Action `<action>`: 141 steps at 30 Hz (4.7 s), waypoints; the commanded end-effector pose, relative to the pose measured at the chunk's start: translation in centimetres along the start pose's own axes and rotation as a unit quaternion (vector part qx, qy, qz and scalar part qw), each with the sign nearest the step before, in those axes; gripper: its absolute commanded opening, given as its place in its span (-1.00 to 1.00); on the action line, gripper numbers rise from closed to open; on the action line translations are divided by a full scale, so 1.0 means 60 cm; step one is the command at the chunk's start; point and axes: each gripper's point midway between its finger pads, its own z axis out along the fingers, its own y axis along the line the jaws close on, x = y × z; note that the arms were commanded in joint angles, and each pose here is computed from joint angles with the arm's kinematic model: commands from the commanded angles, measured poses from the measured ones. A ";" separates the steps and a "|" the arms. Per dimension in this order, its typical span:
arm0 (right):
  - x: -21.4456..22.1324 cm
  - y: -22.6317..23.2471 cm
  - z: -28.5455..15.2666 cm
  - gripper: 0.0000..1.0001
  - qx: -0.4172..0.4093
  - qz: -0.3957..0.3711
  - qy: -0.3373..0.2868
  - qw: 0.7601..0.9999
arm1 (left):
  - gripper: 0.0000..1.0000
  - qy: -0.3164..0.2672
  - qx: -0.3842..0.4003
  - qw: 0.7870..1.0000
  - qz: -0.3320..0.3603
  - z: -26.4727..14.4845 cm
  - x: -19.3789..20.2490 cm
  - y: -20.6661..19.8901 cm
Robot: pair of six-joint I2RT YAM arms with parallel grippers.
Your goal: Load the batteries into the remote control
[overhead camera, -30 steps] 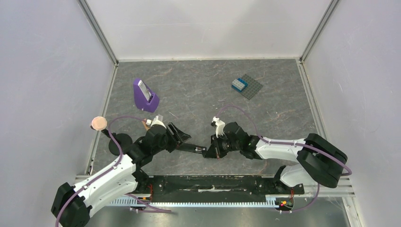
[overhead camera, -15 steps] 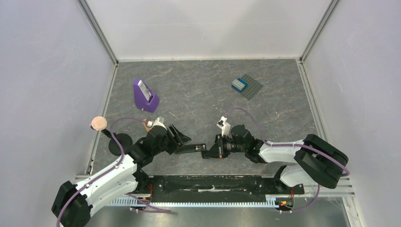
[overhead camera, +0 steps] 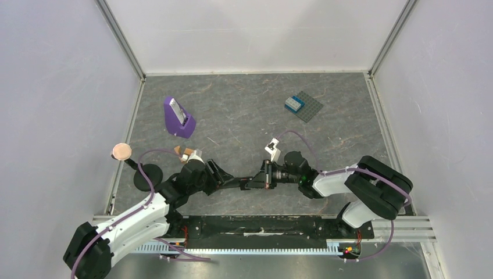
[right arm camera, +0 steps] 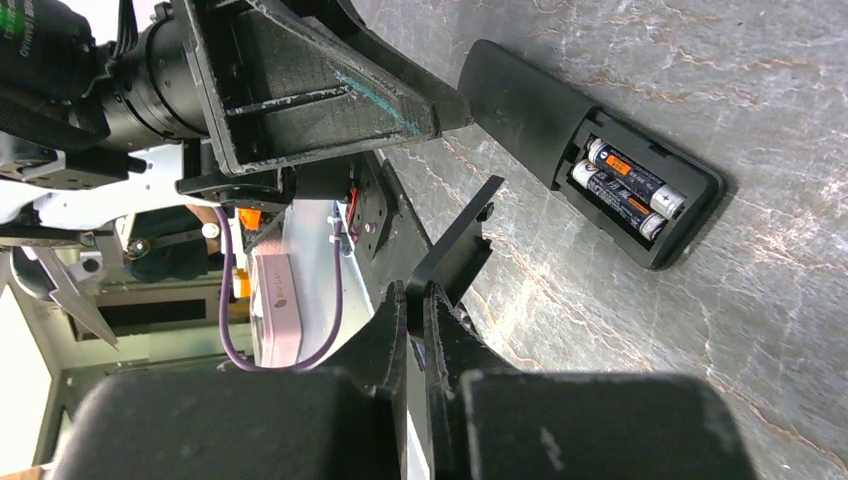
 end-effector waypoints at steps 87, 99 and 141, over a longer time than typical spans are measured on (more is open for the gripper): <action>-0.051 -0.165 0.012 -0.60 0.274 0.001 0.117 0.954 | -0.05 0.004 -0.053 0.999 0.000 0.009 0.015 0.068; -0.050 -0.183 -0.006 -0.30 0.319 0.009 0.094 0.943 | -0.05 0.004 -0.049 0.999 -0.002 0.011 0.016 0.067; -0.010 -0.187 0.029 -0.32 0.378 -0.060 0.102 0.918 | 0.29 -0.051 -0.134 0.984 0.106 -0.043 -0.059 0.048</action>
